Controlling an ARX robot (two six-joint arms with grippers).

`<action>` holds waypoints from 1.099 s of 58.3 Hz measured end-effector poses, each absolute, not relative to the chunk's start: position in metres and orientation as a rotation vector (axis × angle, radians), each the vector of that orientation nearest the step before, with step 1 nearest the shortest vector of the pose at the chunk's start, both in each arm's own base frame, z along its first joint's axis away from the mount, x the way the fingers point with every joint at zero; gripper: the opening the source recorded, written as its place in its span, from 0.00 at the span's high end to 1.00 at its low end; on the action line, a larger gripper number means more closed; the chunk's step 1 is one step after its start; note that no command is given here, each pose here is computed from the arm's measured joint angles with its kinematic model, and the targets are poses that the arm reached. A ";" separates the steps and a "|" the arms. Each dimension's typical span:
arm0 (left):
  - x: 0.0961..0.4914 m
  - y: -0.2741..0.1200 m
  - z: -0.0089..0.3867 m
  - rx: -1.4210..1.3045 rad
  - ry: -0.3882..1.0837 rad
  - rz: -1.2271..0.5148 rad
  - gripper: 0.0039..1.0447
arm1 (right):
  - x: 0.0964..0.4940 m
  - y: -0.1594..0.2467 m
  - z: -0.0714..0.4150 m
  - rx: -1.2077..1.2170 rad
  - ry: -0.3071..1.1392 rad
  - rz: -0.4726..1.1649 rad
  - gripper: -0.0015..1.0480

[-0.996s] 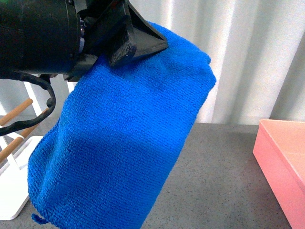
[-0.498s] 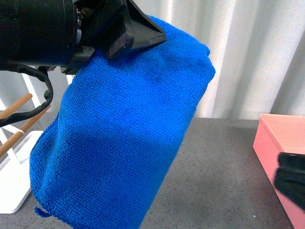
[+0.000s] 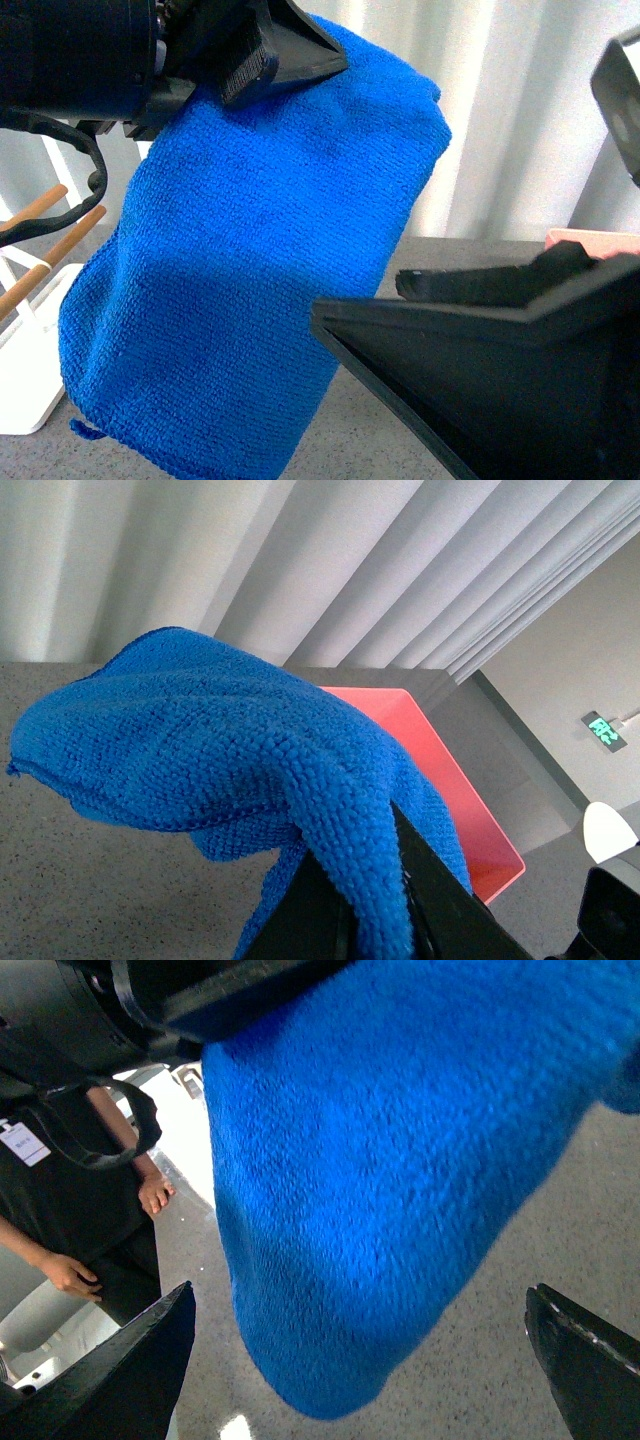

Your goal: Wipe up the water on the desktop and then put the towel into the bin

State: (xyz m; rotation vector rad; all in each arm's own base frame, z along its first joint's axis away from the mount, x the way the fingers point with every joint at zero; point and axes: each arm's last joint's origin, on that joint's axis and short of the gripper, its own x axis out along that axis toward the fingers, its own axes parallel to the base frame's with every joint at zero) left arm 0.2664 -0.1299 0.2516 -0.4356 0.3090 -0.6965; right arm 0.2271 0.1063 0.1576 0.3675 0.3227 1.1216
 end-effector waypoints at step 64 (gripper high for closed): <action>0.266 -0.130 0.252 -0.436 0.309 -0.696 0.96 | 0.259 0.157 0.158 0.476 0.370 1.136 0.67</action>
